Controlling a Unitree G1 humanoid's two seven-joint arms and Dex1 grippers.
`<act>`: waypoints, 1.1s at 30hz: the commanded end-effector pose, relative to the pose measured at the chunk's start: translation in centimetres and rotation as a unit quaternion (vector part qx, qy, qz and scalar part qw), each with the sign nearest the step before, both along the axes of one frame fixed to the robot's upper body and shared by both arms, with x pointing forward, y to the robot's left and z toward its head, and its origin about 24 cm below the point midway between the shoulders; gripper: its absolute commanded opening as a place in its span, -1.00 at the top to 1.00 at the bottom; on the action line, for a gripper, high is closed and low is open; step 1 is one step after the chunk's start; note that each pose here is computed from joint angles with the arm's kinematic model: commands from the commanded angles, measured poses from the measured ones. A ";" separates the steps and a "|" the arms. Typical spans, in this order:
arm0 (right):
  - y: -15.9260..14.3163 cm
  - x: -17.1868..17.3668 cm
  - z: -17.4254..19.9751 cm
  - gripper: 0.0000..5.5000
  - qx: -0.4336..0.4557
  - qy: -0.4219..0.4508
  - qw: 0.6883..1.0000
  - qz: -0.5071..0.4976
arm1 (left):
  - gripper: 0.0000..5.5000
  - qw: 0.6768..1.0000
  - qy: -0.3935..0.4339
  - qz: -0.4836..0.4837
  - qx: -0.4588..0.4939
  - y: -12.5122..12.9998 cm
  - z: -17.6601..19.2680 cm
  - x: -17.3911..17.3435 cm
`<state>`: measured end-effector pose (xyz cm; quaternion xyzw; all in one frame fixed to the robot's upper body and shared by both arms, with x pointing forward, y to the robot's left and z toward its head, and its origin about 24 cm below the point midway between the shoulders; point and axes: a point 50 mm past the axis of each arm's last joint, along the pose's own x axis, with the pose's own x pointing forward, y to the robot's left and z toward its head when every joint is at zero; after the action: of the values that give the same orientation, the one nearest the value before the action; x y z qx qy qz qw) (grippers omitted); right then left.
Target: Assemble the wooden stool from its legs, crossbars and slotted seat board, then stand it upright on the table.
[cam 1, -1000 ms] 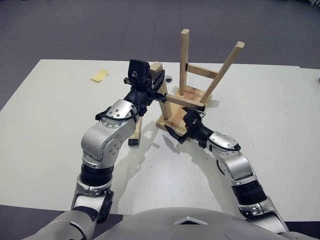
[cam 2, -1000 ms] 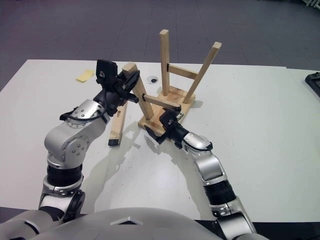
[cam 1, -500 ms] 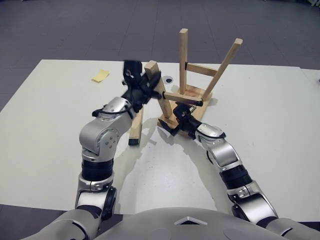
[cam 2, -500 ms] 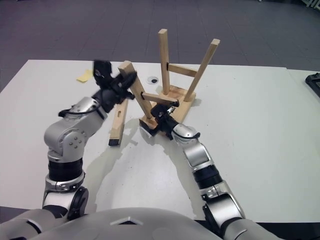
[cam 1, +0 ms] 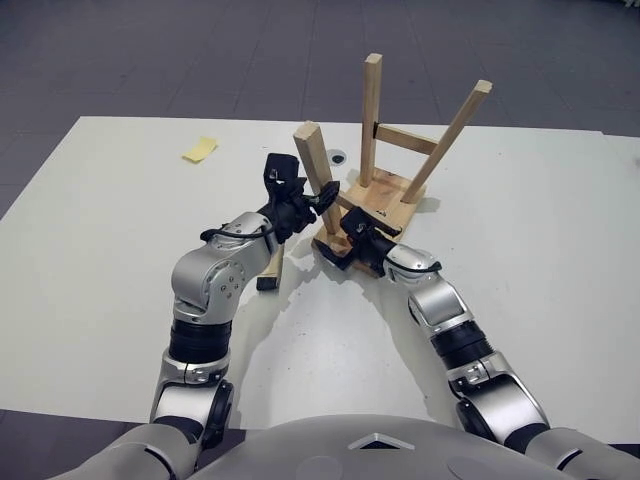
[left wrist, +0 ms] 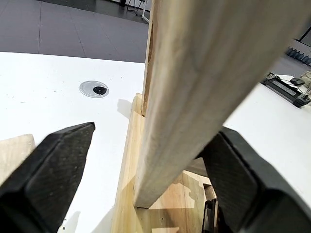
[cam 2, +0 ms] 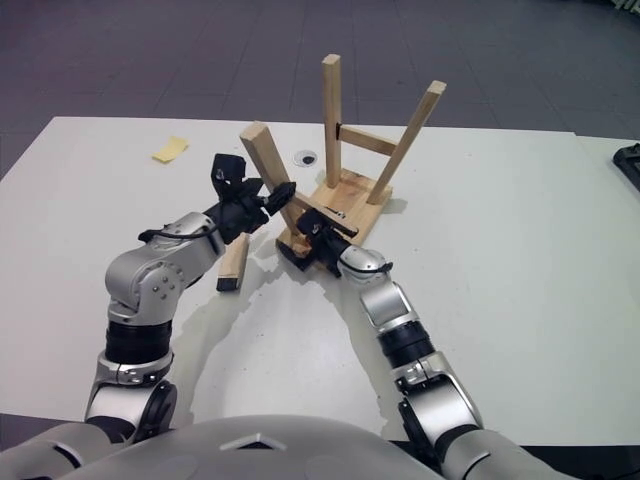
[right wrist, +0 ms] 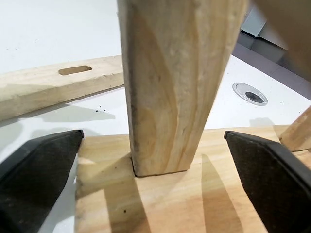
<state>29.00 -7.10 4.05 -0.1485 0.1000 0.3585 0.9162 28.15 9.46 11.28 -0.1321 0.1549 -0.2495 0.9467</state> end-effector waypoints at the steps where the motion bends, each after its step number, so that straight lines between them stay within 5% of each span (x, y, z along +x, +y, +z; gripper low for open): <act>1: 0.2 1.0 2.3 -0.96 0.019 -0.048 0.999 0.000 | -0.65 0.999 0.014 -0.016 -0.046 0.0 -0.6 -0.5; 6: 0.1 1.1 2.7 -0.96 0.020 -0.060 0.998 -0.001 | -0.95 0.994 -0.034 -0.035 -0.098 0.4 1.4 -0.5; 18: -0.1 0.9 3.3 -0.96 0.001 -0.078 0.997 0.011 | -0.95 0.931 -0.230 -0.098 -0.265 3.6 10.0 -1.8; 23: 0.1 0.7 4.0 -0.96 -0.007 -0.090 0.996 0.026 | -0.95 0.945 -0.228 -0.021 -0.232 5.4 9.6 -0.6; 33: 0.1 0.4 4.6 -0.96 -0.013 -0.098 0.995 0.033 | -0.95 0.965 -0.193 0.035 -0.174 5.0 7.3 0.6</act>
<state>29.35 -7.04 8.15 -0.1941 0.0154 0.3714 0.9078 28.49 14.26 19.47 -0.2695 -0.0998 -0.2801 0.9159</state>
